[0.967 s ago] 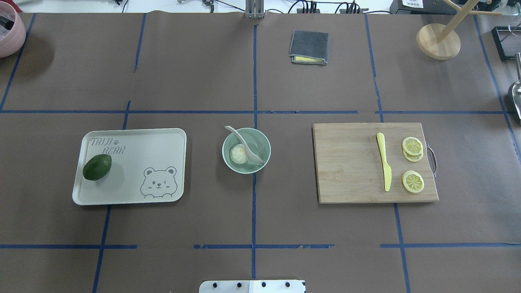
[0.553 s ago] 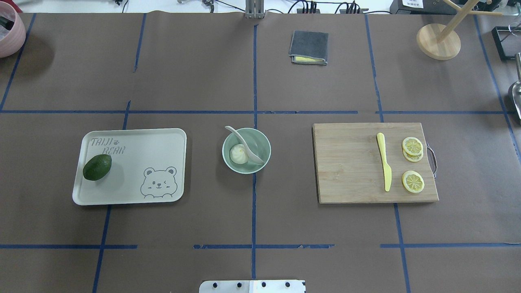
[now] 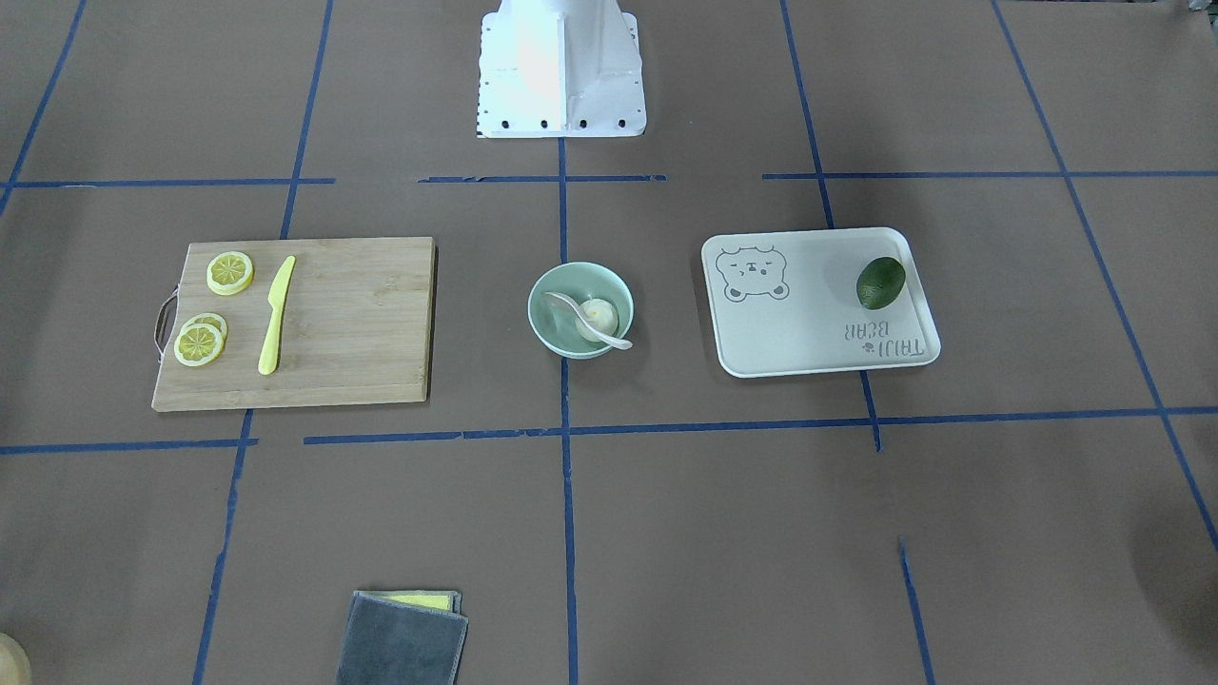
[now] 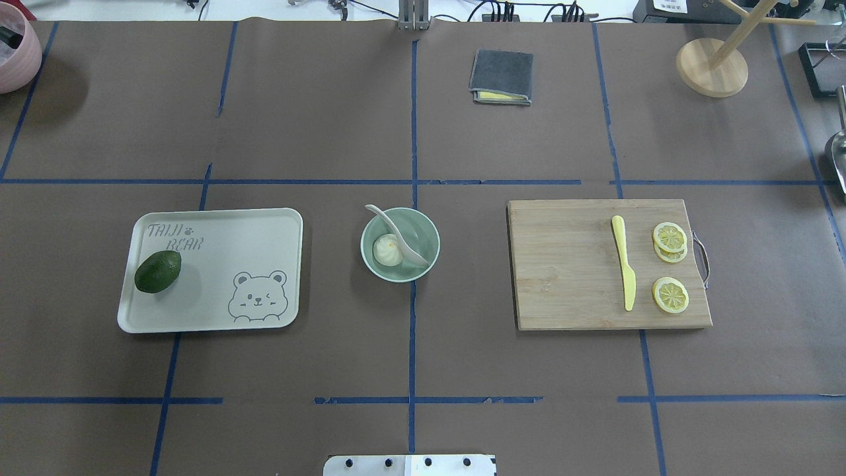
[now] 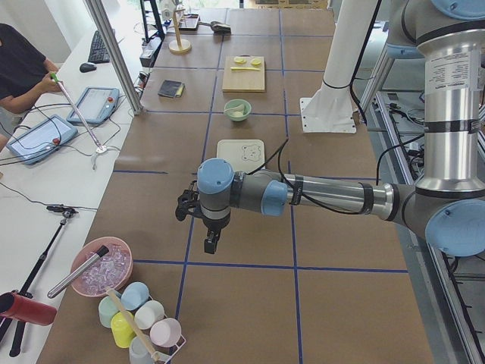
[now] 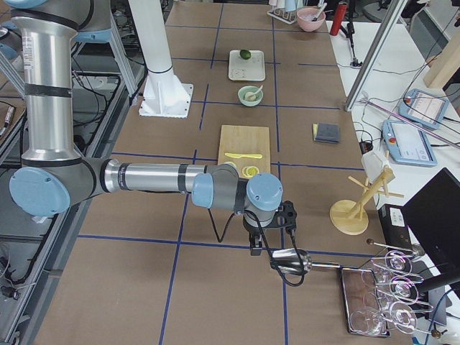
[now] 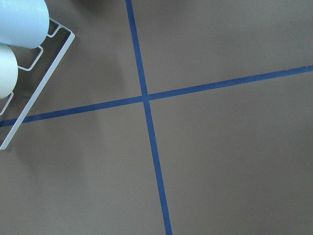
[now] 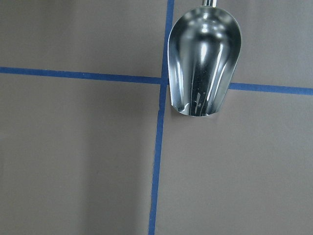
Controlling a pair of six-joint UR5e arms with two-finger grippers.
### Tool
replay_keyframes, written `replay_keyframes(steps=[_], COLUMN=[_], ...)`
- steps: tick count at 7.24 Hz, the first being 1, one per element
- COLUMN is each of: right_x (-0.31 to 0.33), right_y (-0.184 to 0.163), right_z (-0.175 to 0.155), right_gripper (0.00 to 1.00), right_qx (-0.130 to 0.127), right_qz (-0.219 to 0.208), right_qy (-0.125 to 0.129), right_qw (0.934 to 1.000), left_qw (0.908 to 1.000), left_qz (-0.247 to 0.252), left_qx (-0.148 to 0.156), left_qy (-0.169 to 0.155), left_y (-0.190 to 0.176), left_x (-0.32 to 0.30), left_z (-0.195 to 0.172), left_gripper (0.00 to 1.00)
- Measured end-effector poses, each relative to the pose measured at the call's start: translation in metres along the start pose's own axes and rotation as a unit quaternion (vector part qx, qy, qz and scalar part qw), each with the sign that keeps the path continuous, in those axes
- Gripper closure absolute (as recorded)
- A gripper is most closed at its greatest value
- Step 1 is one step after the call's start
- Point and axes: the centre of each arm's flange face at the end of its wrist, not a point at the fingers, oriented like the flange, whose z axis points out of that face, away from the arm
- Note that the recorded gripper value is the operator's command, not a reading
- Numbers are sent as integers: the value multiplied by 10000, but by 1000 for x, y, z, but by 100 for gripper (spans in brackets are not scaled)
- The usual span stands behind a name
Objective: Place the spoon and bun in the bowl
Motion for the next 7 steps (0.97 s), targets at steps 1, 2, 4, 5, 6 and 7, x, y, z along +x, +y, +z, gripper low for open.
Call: replay_keyframes(steps=[1,2,4,5,6,7], right_x=[-1,-2,-2,-3,-3,-3], right_y=[-1,-2,-3,-3,-3,-4], right_z=[-2,-3,-4,-4,-4,-5], right_gripper=[0,0,0,0,0,0], right_qx=[20,33,41,43,46,50], right_qz=[43,56,54,53,51,47], right_qy=[-5,-7,-7,-6,-6,-5], right_qw=[10000,10000,10000,10000,10000,10000], left_qw=[10000,10000,9999,9997,9995,9994], left_qz=[-13,-36,-135,-240,-313,-351], left_qx=[-14,-30,-19,-7,-2,1], left_qy=[-2,-6,-15,-23,-30,-33], left_y=[0,1,4,7,9,10], left_x=[-1,-3,-11,-18,-22,-24], left_z=[1,3,0,-3,-6,-7], left_gripper=[0,0,0,0,0,0])
